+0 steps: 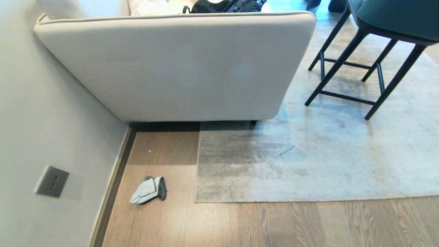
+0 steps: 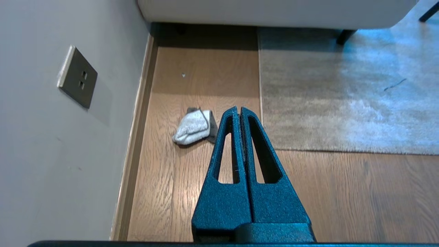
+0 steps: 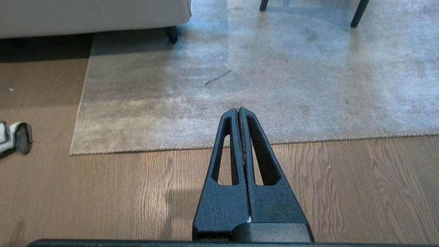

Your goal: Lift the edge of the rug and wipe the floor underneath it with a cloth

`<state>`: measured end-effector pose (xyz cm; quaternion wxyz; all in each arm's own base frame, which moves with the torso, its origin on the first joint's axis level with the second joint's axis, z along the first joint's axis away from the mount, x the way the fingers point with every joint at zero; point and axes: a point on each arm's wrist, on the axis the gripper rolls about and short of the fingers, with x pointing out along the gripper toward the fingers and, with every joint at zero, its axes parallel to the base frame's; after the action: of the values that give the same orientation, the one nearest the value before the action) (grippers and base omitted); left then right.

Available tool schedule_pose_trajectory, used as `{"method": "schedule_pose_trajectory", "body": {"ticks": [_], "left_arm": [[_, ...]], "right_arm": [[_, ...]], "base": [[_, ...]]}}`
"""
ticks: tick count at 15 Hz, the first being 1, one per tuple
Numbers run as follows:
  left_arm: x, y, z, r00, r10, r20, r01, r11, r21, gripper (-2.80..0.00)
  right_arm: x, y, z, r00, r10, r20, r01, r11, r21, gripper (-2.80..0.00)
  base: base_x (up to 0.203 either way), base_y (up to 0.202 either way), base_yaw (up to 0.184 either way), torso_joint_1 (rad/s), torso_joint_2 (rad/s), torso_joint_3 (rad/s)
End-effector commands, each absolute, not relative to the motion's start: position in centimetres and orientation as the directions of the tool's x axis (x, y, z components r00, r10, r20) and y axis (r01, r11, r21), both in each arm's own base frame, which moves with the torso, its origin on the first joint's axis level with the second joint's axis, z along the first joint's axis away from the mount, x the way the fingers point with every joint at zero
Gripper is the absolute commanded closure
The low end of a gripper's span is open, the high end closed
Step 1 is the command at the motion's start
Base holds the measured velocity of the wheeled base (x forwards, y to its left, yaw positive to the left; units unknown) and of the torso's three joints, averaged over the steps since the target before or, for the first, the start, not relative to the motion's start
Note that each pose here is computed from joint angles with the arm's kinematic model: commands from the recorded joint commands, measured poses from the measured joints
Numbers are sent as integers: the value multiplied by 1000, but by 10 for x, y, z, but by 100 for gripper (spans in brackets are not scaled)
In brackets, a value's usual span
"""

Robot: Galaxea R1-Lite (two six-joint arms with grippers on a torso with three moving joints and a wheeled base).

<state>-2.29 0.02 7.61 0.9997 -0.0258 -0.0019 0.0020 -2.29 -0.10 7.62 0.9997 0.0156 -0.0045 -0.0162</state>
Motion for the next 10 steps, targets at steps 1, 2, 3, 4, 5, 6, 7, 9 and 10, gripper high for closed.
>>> {"method": "schedule_pose_trajectory", "body": {"ticks": [1,2,3,4,5,6,7,9,10], "left_arm": [[-23,0,76,1000,5,5,-4,999,-52,0],[-23,0,76,1000,5,5,-4,999,-52,0],[-23,0,76,1000,5,5,-4,999,-52,0],[-23,0,76,1000,5,5,-4,999,-52,0],[-23,0,76,1000,5,5,-4,999,-52,0],[-23,0,76,1000,3,4,-3,999,-52,0],[-23,0,76,1000,5,5,-4,999,-52,0],[-23,0,76,1000,6,5,-5,999,-52,0],[-23,0,76,1000,5,5,-4,999,-52,0]], "right_arm": [[-23,-1,76,999,-32,8,32,999,31,0],[-23,-1,76,999,-32,8,32,999,31,0],[-23,-1,76,999,-32,8,32,999,32,0],[-23,-1,76,999,-32,8,32,999,31,0],[-23,-1,76,999,-32,8,32,999,31,0],[-23,-1,76,999,-32,8,32,999,31,0],[-23,-1,76,999,-32,8,32,999,31,0],[-23,-1,76,999,-32,8,32,999,31,0],[-23,-1,76,999,-32,8,32,999,32,0]], "base": [[0,0,0,8,-2,203],[0,0,0,3,3,195],[0,0,0,2,-2,198],[0,0,0,-2,6,206],[0,0,0,-5,-2,214],[0,0,0,-2,3,198],[0,0,0,1,4,209],[0,0,0,6,5,206],[0,0,0,3,-1,193]]}}
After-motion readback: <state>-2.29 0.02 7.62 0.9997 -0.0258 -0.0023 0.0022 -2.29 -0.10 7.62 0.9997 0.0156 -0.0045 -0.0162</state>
